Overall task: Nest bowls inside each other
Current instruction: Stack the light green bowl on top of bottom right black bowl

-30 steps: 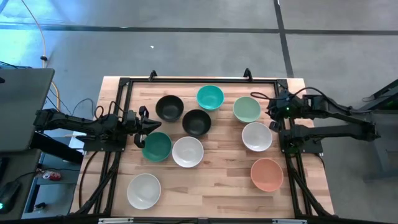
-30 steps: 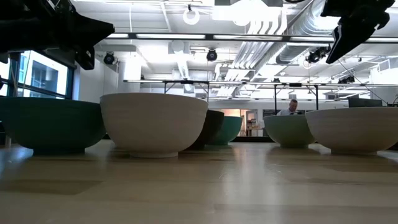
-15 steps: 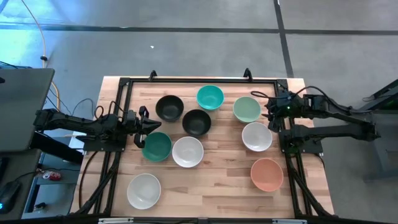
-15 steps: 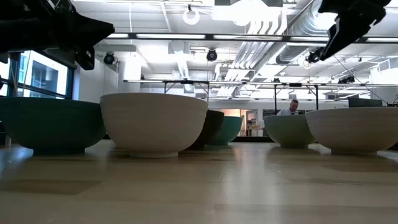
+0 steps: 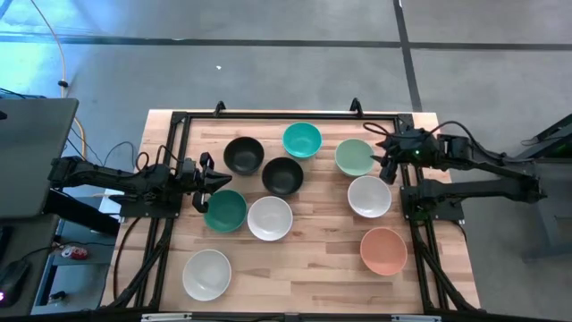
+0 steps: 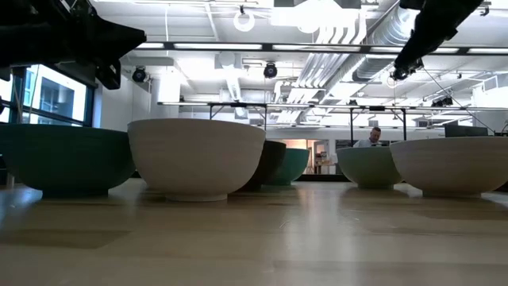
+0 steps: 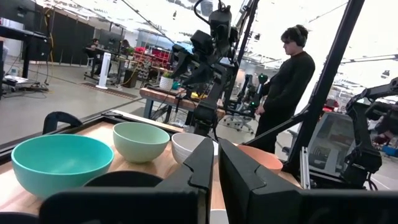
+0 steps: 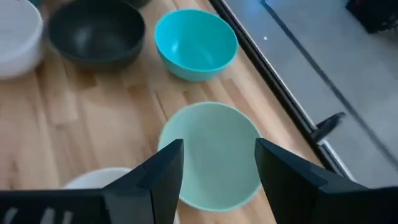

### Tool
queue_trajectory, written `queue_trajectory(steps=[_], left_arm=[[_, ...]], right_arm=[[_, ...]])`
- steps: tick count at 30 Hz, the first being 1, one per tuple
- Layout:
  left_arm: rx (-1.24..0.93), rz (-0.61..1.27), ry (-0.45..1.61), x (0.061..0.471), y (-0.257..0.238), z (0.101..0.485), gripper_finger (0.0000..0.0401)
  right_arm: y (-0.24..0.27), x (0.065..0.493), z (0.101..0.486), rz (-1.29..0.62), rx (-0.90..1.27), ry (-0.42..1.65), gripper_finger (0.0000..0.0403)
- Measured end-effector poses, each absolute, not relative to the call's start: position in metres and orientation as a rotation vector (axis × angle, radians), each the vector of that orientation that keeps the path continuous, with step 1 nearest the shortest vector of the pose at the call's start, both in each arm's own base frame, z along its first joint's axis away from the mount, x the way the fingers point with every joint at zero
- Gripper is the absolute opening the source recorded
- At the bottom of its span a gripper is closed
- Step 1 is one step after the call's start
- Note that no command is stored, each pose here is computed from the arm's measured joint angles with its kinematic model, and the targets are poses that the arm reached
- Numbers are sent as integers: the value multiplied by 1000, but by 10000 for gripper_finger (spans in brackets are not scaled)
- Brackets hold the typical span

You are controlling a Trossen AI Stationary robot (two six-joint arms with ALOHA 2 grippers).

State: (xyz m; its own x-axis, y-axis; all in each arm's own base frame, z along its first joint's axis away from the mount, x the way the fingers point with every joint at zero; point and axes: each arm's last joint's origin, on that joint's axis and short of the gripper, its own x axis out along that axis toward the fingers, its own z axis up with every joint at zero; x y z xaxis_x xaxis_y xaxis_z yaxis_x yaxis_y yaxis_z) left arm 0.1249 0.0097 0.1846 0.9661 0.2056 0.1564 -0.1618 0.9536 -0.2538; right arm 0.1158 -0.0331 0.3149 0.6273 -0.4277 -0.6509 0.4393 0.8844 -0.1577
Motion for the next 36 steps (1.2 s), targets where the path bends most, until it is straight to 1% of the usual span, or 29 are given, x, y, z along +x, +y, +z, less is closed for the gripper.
queue_trajectory(steps=[3,6,10,13,17,28,34,36], left_arm=[[-242,188,-182,125,10,184,15],[-242,188,-182,125,10,184,15],[-242,188,-182,125,10,184,15],[-242,188,-182,125,10,184,15],[-242,187,-182,125,10,184,15],[-244,185,-182,125,10,184,15],[-242,185,-182,125,10,184,15],[-242,185,-182,125,10,184,15]], right_arm=[[-32,118,316,-465,61,714,192],[-30,119,315,-379,112,716,192],[-27,120,315,-315,243,704,192],[-27,119,315,-377,338,685,192],[-29,118,315,-452,367,670,192],[-30,119,316,-467,365,649,192],[-30,119,316,-500,457,638,192],[-30,116,312,-535,503,675,192]])
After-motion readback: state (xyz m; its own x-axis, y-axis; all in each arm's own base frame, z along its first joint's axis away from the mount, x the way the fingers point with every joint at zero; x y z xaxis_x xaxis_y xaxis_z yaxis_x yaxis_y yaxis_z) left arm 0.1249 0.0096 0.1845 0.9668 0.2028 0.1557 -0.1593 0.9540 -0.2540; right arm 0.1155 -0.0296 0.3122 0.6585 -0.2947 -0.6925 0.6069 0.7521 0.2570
